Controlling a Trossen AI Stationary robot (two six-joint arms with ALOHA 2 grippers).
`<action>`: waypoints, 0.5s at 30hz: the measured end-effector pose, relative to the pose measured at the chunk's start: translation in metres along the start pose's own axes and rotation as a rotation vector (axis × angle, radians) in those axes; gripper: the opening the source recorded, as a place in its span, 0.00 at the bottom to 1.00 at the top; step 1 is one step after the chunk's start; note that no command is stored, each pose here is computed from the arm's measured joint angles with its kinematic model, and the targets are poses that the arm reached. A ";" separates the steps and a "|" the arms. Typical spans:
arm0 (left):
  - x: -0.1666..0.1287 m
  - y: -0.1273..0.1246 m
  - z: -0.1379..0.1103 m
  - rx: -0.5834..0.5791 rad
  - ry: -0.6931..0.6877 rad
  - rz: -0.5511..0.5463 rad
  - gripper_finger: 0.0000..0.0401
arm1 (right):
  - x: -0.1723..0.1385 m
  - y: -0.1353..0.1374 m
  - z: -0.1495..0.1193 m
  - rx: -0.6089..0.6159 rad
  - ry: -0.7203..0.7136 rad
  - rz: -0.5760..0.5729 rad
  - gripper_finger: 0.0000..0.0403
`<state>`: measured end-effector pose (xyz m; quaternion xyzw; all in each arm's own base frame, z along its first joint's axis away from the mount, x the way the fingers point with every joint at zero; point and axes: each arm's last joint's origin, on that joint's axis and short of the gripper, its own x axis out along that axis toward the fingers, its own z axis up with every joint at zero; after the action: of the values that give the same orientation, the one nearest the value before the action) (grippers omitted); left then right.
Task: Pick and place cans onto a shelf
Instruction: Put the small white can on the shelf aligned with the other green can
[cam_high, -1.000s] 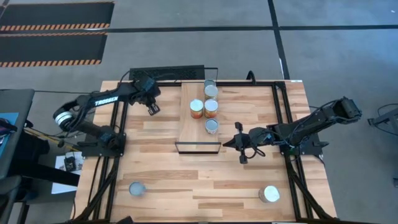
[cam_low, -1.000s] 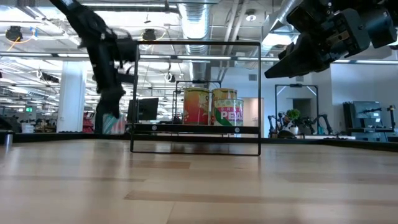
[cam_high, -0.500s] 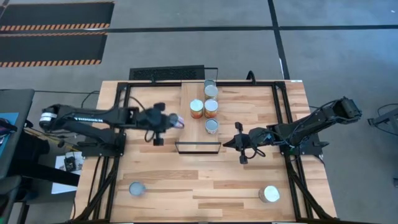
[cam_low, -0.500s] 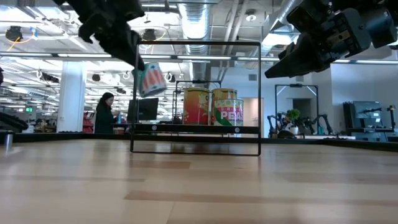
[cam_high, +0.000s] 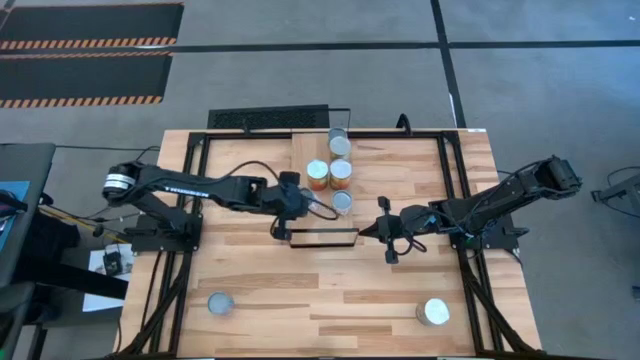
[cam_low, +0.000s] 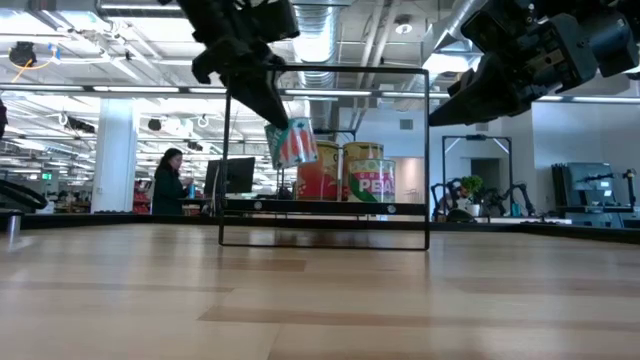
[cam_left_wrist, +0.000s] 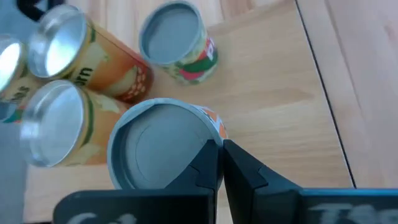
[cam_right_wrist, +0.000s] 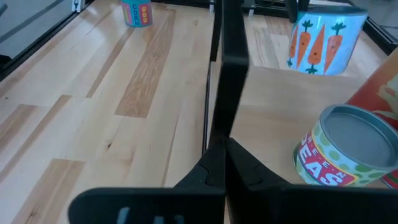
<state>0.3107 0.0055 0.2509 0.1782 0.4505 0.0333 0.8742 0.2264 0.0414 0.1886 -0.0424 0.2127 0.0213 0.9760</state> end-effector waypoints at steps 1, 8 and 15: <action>0.001 0.002 0.002 -0.003 0.007 -0.012 0.00 | 0.000 0.000 0.000 0.000 0.002 0.000 0.02; -0.004 0.014 0.005 -0.035 0.010 -0.053 0.00 | 0.000 0.000 -0.001 0.006 0.007 0.002 0.02; -0.004 0.019 -0.005 0.052 0.071 -0.126 0.00 | 0.000 0.000 -0.001 0.006 0.006 0.001 0.02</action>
<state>0.3061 0.0240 0.2577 0.1708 0.4921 -0.0273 0.8532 0.2262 0.0413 0.1881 -0.0392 0.2157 0.0213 0.9754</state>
